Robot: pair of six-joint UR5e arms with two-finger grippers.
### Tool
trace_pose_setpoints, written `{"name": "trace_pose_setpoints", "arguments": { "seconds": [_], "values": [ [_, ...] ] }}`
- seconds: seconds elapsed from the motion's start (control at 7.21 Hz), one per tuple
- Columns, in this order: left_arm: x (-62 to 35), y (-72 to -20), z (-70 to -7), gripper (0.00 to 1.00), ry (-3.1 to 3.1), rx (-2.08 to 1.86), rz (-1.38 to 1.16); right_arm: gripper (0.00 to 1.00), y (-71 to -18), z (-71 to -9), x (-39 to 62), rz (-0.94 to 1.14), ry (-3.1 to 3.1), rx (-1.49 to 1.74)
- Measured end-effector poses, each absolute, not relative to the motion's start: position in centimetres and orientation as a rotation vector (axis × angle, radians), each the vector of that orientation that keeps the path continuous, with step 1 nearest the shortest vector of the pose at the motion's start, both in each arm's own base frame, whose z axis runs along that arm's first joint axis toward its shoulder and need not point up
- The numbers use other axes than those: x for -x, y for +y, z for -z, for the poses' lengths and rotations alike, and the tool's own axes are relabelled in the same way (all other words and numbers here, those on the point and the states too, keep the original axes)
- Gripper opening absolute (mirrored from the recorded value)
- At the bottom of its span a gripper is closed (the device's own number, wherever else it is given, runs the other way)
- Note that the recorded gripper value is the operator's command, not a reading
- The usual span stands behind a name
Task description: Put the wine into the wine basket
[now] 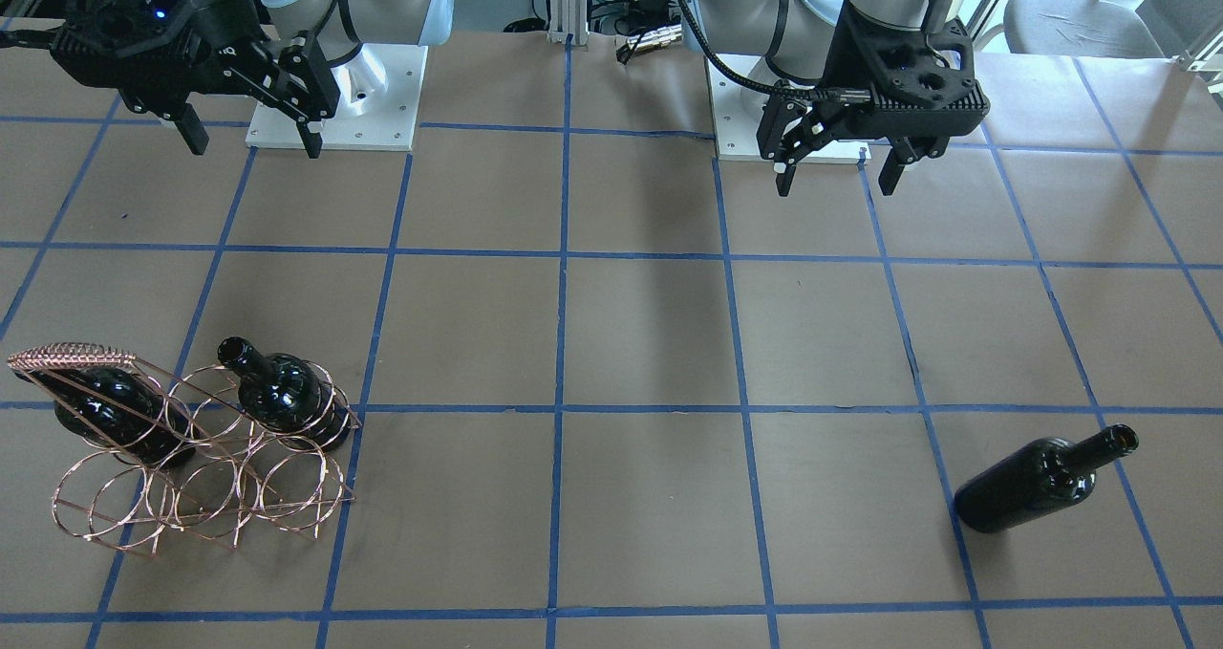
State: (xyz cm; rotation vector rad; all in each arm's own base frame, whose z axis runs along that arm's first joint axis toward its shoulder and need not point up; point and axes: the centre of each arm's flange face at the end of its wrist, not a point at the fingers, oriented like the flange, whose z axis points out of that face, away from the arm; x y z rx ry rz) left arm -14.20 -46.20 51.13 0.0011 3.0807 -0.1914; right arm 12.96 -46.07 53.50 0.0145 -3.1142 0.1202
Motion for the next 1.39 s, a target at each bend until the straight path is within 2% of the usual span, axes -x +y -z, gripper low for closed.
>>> {"name": "trace_pose_setpoints", "arguments": {
  "seconds": [1.39],
  "values": [
    [13.2, -46.6, -50.6, 1.0, 3.075, 0.019, 0.16, 1.0, -46.1, -53.5, -13.0, -0.12, -3.114, -0.014]
  ]
}}
